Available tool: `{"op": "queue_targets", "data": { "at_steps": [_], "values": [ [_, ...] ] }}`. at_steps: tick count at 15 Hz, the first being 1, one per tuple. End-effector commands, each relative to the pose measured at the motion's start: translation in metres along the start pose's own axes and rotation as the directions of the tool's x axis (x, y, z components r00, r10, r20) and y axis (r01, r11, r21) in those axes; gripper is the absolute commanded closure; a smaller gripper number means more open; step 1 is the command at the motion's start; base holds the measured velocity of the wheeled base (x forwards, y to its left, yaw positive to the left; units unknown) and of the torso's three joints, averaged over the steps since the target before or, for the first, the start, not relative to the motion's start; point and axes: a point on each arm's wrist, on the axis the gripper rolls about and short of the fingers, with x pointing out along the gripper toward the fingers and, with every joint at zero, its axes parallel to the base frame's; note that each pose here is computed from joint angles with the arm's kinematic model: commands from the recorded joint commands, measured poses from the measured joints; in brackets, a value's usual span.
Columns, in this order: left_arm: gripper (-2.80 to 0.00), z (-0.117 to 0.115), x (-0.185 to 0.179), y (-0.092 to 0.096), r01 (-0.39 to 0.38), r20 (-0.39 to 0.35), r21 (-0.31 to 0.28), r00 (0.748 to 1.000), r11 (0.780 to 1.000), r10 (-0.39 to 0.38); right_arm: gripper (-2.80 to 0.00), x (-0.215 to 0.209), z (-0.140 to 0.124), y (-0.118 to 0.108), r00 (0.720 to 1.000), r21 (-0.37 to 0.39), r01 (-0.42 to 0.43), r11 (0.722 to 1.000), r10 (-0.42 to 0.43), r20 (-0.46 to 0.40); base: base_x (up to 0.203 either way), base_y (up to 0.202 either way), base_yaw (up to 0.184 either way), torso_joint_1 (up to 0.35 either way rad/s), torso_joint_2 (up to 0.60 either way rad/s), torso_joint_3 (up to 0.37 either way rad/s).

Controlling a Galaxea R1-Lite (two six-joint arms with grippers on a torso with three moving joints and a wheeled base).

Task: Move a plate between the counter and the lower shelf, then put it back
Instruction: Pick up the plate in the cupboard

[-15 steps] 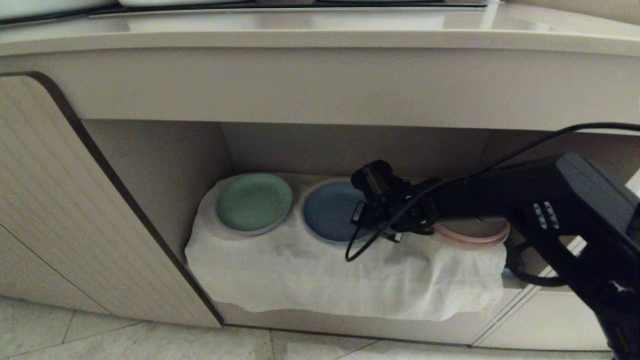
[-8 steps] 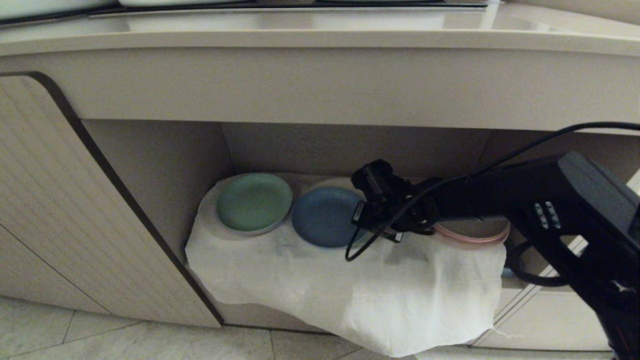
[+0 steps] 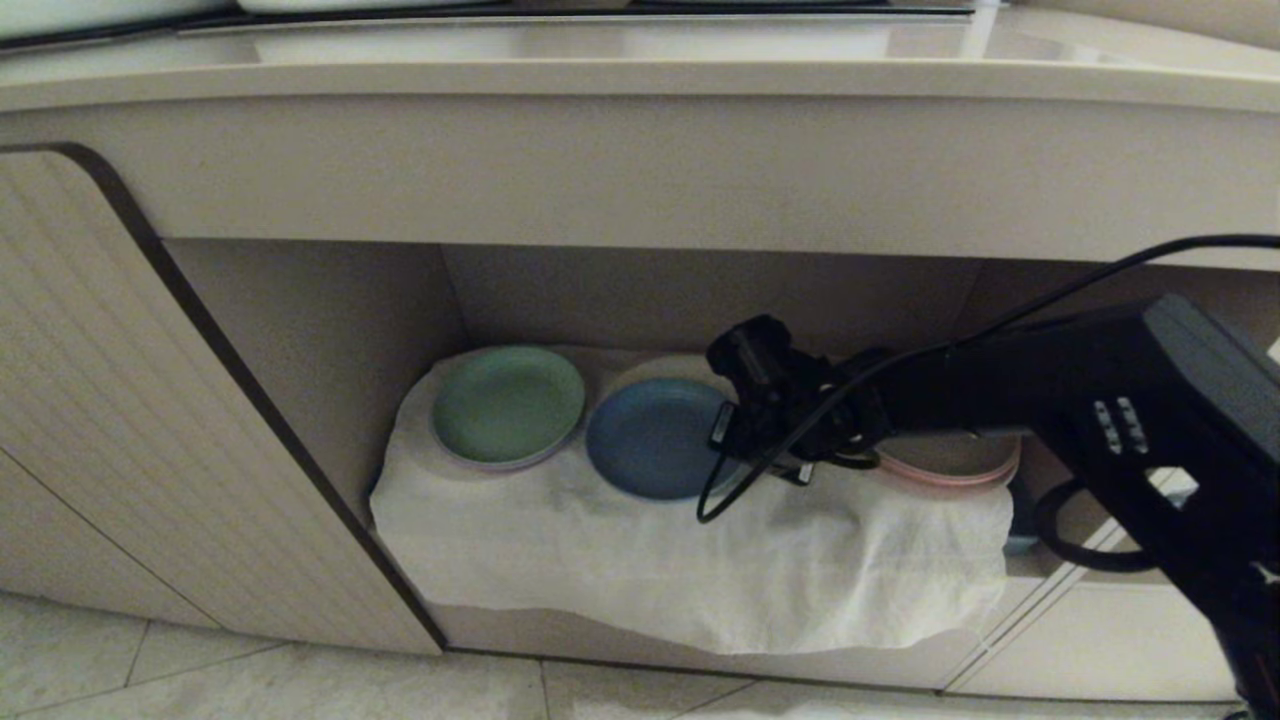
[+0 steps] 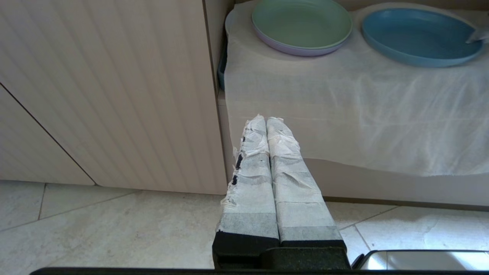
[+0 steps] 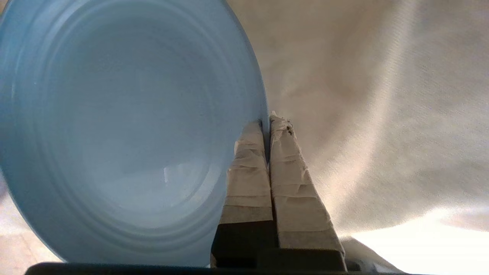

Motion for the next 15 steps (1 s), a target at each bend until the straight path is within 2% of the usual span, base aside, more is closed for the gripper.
{"op": "queue_targets", "data": {
  "at_steps": [1,15],
  "values": [
    [0.00,0.000,0.000,0.000,0.000,0.000,0.000,1.000,1.000,0.000,0.00,-0.010,0.003,-0.001,1.000,0.001,0.007,1.000,-0.007,-0.005,0.000,0.000,0.000,0.000,0.00,0.000],
    [0.00,0.000,0.000,0.000,0.000,0.000,0.000,1.000,1.000,0.000,0.00,-0.059,-0.003,-0.029,0.999,-0.005,0.031,1.000,-0.031,-0.031,0.000,0.000,0.000,0.000,0.00,0.000]
  ]
}}
